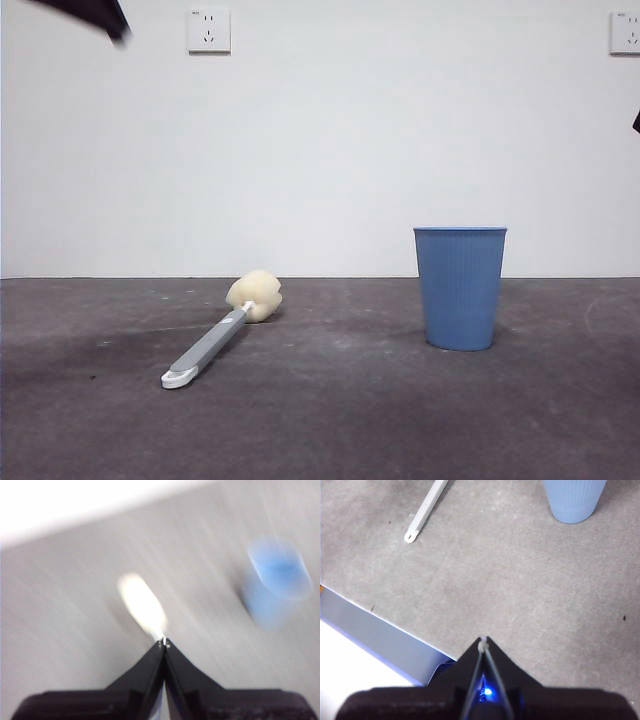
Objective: Pick up the cup brush,pick up the cup,insert the brush into the cup,clean the cup,put the cup brush back,put the cup back to the fixed position on the table
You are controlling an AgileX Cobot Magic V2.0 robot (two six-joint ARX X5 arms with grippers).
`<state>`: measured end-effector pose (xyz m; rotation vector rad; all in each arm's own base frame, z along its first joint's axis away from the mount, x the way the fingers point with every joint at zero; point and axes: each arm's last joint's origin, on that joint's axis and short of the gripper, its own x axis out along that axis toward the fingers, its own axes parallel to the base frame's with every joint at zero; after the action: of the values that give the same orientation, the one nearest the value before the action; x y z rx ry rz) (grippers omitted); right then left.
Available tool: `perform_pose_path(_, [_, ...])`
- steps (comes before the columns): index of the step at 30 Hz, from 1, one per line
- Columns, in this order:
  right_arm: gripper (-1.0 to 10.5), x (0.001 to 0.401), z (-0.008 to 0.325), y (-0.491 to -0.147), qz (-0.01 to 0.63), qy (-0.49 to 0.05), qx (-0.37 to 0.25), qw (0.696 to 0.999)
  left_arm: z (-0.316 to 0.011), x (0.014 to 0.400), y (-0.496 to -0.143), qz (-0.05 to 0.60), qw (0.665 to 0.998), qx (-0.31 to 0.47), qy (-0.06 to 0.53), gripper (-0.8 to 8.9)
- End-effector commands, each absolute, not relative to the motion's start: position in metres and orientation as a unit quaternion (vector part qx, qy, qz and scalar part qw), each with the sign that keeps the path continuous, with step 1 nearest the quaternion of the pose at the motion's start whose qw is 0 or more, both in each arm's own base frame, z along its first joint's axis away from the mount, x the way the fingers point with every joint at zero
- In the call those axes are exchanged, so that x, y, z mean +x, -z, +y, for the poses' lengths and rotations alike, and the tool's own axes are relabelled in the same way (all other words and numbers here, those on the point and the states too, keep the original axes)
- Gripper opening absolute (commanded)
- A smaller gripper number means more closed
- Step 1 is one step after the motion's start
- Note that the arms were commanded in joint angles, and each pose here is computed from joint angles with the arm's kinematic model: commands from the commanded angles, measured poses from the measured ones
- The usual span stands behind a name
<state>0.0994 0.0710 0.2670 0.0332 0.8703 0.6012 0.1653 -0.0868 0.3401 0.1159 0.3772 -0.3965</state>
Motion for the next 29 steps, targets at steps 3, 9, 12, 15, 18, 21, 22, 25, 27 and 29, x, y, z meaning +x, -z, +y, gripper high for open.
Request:
perform_pose_path(3, [0.0, 0.1, 0.071, -0.268, 0.412, -0.286, 0.019, 0.865, -0.037, 0.149, -0.362, 0.082, 0.993, 0.03, 0.086, -0.03])
perform_pose_path(9, [0.0, 0.1, 0.071, -0.268, 0.412, -0.286, 0.019, 0.865, -0.01, 0.124, -0.323, 0.008, 1.0, 0.014, 0.005, -0.03])
perform_pose_path(12, [0.0, 0.1, 0.071, -0.268, 0.412, -0.286, 0.019, 0.865, -0.006, 0.116, -0.292, -0.003, 1.0, 0.012, -0.011, -0.03])
perform_pose_path(15, [0.0, 0.1, 0.071, -0.268, 0.412, -0.286, 0.019, 0.865, -0.003, 0.109, -0.259, 0.002, 1.0, 0.009, -0.022, -0.03])
perform_pose_path(18, [0.0, 0.1, 0.071, -0.268, 0.412, -0.286, 0.019, 0.865, -0.001, 0.105, -0.23, 0.012, 0.999, 0.001, -0.031, -0.03])
perform_pose_path(21, [0.0, 0.1, 0.071, -0.268, 0.412, -0.286, 0.019, 0.865, 0.001, 0.102, -0.205, 0.022, 0.999, -0.007, -0.038, -0.03])
perform_pose_path(22, [0.0, 0.1, 0.071, -0.268, 0.412, -0.286, 0.019, 0.865, 0.001, 0.102, -0.199, 0.025, 0.999, -0.012, -0.04, -0.03])
perform_pose_path(25, [0.0, 0.1, 0.071, -0.268, 0.412, -0.286, 0.019, 0.865, 0.002, 0.101, -0.181, 0.031, 0.998, -0.027, -0.044, -0.03])
perform_pose_path(27, [0.0, 0.1, 0.071, -0.268, 0.412, -0.286, 0.019, 0.865, 0.002, 0.1, -0.171, 0.035, 0.998, -0.032, -0.044, -0.03])
perform_pose_path(29, [0.0, 0.1, 0.071, -0.268, 0.412, -0.286, 0.019, 0.865, 0.002, 0.1, -0.165, 0.037, 0.998, -0.036, -0.045, -0.03])
